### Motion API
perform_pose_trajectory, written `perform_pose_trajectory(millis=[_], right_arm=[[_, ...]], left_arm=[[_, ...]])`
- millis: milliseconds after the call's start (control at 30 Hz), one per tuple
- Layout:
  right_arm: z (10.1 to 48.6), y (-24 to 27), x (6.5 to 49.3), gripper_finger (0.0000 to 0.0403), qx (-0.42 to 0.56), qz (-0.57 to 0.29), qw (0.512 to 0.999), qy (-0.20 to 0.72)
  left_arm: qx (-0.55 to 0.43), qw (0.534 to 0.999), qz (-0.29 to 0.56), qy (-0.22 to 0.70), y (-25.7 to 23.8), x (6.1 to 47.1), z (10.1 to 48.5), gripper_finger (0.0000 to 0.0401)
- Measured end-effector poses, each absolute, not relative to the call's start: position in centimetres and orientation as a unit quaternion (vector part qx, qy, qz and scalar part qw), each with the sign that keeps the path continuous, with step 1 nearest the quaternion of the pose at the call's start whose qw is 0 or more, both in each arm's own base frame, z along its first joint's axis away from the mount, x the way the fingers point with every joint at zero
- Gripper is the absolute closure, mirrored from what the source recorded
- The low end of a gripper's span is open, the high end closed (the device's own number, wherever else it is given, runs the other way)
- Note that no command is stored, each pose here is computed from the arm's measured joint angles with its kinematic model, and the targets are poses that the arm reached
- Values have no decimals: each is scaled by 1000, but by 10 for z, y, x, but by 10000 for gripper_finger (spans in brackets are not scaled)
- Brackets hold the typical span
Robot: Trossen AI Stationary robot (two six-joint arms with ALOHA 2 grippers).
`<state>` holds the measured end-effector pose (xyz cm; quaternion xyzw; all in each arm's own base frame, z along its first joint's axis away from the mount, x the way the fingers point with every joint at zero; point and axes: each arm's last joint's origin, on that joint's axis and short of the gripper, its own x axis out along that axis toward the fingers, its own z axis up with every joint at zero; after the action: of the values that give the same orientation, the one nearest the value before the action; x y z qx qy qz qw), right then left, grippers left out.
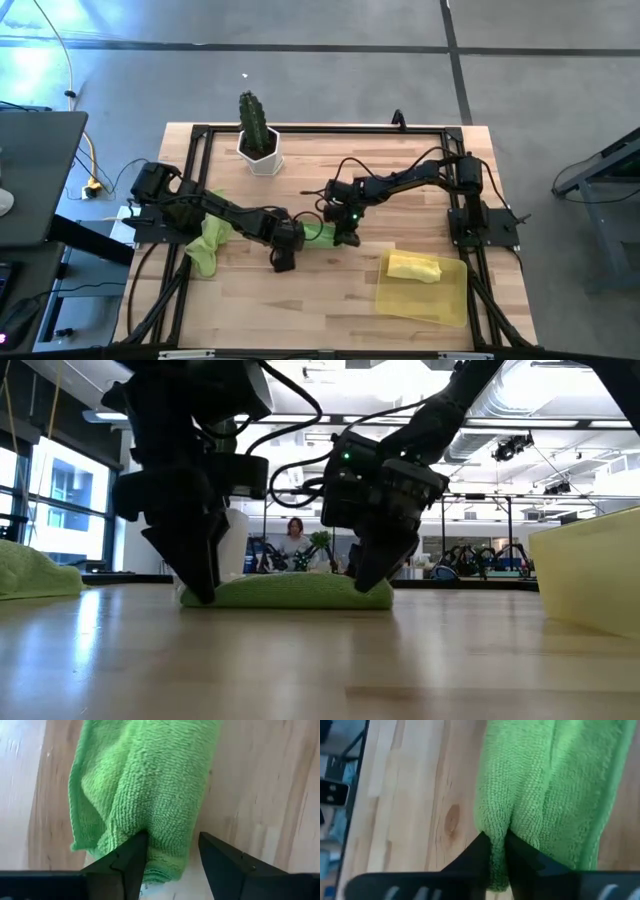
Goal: Roll microfiber towels into tight, uniform cylinder then place into a basket
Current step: Roll the green towel
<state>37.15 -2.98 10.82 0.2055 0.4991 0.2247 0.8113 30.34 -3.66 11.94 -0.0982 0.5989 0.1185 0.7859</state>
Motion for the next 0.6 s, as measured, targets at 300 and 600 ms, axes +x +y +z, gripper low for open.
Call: perform_pose_trajectory(millis=[300,600], right_arm=[[126,-31,366,251,132,237,830,487],[167,3,355,263,-136,164,844,493]], left_arm=[[-110,787,133,592,-34,304,120,310],[-173,777,103,596,-16,306,122,393]])
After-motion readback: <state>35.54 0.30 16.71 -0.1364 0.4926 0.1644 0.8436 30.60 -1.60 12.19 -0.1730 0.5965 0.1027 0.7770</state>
